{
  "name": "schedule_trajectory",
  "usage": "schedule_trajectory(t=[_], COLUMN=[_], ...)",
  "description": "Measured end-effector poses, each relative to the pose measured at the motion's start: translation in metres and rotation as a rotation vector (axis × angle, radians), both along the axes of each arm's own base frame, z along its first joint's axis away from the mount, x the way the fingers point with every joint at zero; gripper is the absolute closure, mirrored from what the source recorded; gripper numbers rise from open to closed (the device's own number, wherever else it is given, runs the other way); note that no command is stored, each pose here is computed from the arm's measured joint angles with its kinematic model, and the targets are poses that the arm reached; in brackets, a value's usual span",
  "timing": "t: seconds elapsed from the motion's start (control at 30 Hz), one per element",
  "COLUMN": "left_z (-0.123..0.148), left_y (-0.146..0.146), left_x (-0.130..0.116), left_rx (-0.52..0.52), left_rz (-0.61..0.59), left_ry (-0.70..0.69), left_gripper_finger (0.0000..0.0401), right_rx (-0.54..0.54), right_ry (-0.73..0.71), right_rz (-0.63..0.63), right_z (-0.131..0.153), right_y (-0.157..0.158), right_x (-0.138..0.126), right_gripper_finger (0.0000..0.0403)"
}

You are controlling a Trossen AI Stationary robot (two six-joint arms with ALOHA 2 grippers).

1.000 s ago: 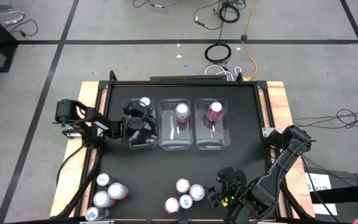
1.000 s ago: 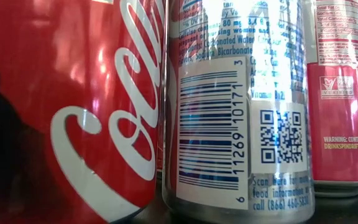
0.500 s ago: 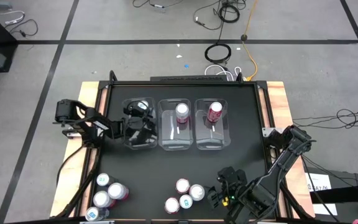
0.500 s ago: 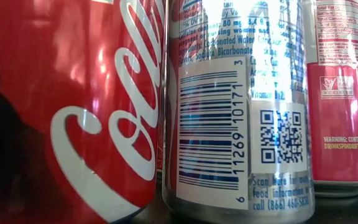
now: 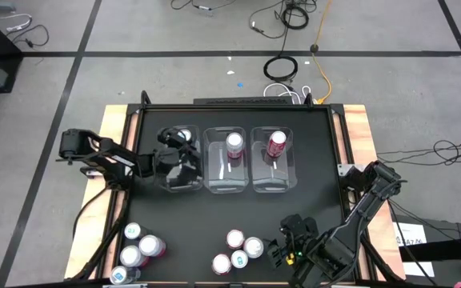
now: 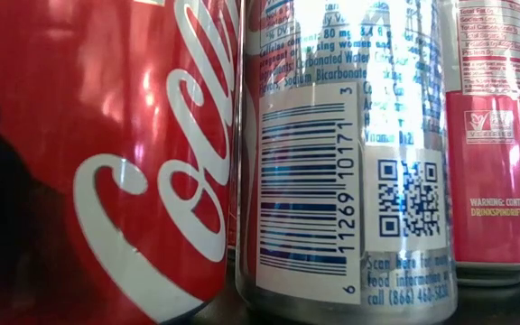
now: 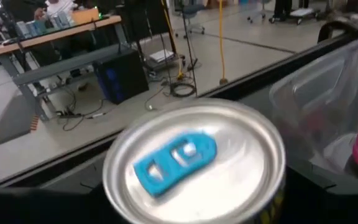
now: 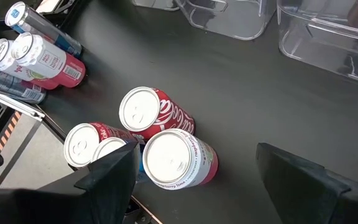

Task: Sort soda cans
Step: Put the blue soda can into the left transparent bin, then put the red-white soda can into the right transparent bin

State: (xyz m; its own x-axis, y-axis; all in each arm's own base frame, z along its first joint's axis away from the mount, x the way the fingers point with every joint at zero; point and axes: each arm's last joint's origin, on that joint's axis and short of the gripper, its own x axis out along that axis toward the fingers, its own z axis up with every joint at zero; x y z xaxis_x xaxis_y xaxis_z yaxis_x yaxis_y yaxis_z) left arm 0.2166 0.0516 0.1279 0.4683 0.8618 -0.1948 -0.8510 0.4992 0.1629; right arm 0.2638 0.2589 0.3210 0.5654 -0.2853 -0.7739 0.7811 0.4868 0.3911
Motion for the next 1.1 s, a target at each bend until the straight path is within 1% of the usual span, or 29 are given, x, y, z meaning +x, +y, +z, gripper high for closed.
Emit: schedule_trajectory(t=[0.17,0.3,0.4,0.6,0.8,0.87,0.97,1.03,1.1], left_z=[0.010,0.021,0.031,0.056,0.080,0.089,0.103,0.112,0.119], left_y=[0.000,0.000,-0.001,-0.001,-0.003,-0.008,-0.020,-0.030,-0.040], left_x=[-0.001,-0.003,-0.004,-0.007,-0.018,-0.022,-0.030,-0.035,-0.039], left_rx=[0.015,0.067,0.095,0.115,0.132,0.144,0.194,0.211,0.211], left_rz=[-0.003,-0.018,-0.024,-0.018,-0.017,-0.037,-0.095,-0.161,-0.255], left_ry=[-0.035,-0.006,-0.017,-0.133,-0.258,-0.293,-0.298,-0.325,-0.380], left_gripper_finger=[0.0106,0.0106,0.0106,0.0106,0.0106,0.0106,0.0106,0.0106,0.0106], right_rx=[-0.005,-0.013,-0.017,-0.018,-0.052,-0.059,-0.068,-0.071,-0.074], right_ry=[0.002,-0.003,-0.002,-0.002,-0.026,-0.026,-0.021,-0.018,-0.020], right_rz=[0.006,0.008,0.013,0.013,0.003,0.006,0.014,0.013,0.013], right_z=[0.000,0.000,0.000,0.000,0.001,0.001,0.001,0.000,0.001], right_y=[0.000,0.000,0.000,0.000,-0.002,-0.002,-0.002,-0.002,-0.002], right_x=[0.000,0.000,0.000,0.000,0.000,0.000,0.000,0.000,0.000], right_gripper_finger=[0.0090,0.0090,0.0090,0.0090,0.0090,0.0090,0.0090,0.0090,0.0090])
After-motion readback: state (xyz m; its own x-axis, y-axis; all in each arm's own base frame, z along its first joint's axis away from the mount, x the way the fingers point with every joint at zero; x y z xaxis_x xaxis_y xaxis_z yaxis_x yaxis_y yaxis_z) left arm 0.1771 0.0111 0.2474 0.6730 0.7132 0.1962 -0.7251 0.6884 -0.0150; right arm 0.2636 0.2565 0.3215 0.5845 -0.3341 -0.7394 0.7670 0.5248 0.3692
